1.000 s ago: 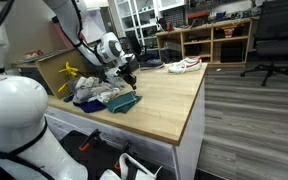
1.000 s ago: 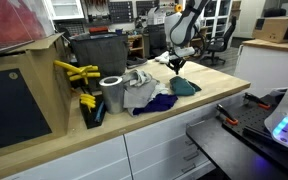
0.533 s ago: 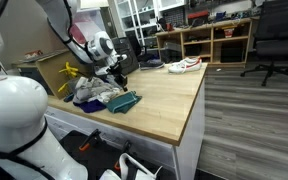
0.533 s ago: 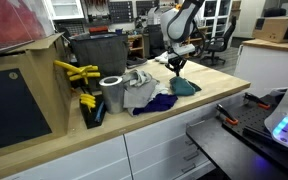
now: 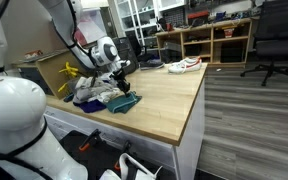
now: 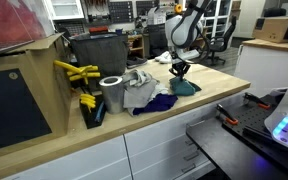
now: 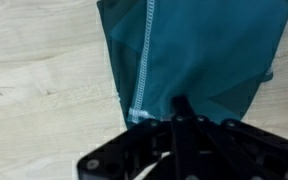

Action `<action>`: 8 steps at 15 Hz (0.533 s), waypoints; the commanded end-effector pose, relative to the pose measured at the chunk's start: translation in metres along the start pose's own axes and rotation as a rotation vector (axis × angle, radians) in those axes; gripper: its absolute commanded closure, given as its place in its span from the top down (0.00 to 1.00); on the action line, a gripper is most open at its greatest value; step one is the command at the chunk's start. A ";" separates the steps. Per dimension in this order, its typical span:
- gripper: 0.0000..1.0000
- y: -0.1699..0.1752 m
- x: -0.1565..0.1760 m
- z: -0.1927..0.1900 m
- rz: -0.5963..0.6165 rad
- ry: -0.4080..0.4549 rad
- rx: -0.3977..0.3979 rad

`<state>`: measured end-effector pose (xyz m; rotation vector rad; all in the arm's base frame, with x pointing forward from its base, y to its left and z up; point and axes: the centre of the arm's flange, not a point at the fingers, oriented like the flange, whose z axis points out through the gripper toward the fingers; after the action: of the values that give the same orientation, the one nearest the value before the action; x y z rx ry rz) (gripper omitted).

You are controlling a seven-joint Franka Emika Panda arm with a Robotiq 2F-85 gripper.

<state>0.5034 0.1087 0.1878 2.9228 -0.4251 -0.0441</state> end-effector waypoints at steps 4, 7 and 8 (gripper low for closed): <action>0.00 0.007 0.017 0.045 0.043 0.008 0.073; 0.00 0.017 0.032 0.049 0.082 0.034 0.084; 0.00 0.023 0.042 0.047 0.102 0.049 0.087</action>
<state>0.5154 0.0889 0.1675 2.9678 -0.5406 0.0242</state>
